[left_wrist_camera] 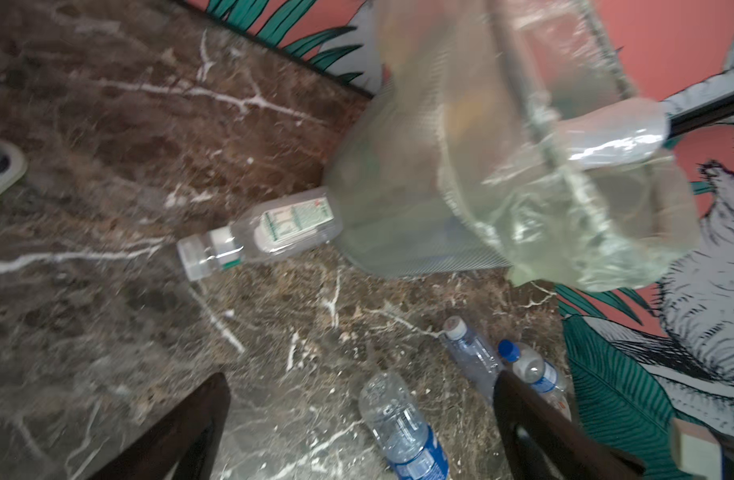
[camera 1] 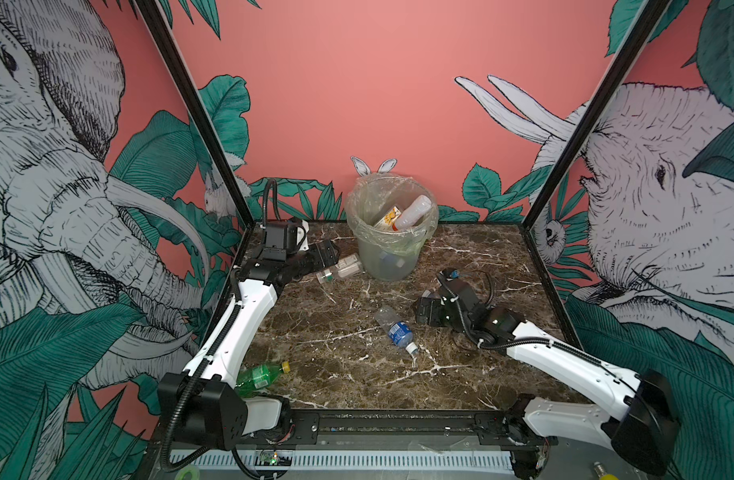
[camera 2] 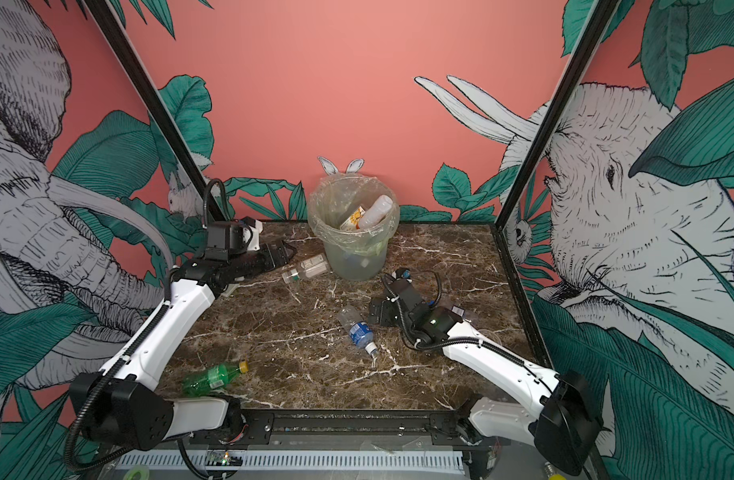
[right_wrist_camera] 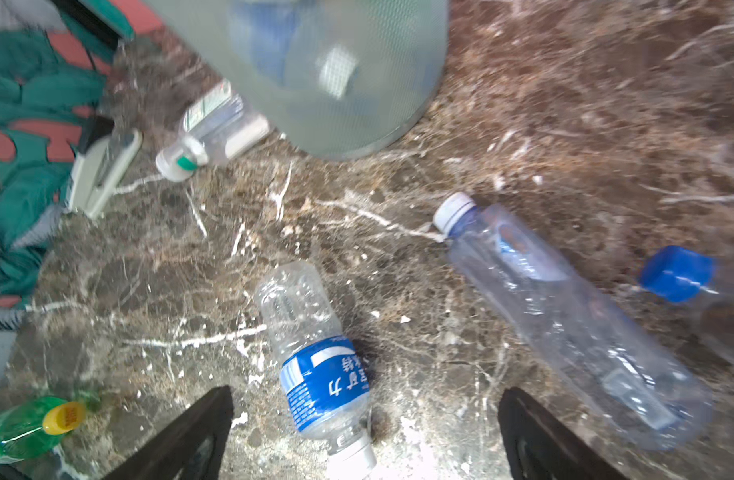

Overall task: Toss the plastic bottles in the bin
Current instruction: 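Draw the left gripper back while the right gripper grasps the blue-labelled bottle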

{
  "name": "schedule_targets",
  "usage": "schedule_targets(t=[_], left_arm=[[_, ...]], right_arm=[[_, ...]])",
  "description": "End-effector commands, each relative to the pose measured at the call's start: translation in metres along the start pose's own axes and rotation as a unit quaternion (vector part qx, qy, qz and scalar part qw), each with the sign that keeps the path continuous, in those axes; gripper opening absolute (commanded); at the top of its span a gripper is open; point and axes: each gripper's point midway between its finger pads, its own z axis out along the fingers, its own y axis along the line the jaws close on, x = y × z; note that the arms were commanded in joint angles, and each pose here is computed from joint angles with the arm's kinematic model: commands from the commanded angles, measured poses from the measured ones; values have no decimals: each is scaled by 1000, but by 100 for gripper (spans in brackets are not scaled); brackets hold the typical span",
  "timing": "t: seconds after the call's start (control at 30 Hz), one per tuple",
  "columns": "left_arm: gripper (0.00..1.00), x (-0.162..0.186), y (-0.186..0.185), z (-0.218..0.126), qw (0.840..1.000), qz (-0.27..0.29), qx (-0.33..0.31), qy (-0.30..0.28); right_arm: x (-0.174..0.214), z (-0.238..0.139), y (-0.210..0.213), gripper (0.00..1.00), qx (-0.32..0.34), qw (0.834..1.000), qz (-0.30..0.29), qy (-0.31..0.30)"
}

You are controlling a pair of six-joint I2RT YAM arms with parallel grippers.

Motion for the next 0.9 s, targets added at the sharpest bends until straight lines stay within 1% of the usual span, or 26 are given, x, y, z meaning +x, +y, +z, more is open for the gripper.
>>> schedule_targets(t=[0.0,0.2,0.4,0.67,0.87], left_arm=[[99,2,16,-18,999,-3,-25,-27],[99,29,38,-19,998,-17,-51,-10],[99,52,55,-27,996,-31,-79,-4],[99,86,78,-37,992,-55,-112,5],[99,111,91,-37,990,-69,-122,18]], right_arm=[[3,10,16,99,-5,1000,-29,1],[23,35,39,99,-23,997,-64,33],[38,55,53,99,-26,994,-90,60],[52,77,55,99,-16,990,-108,85],[68,99,57,95,-14,985,-124,116]])
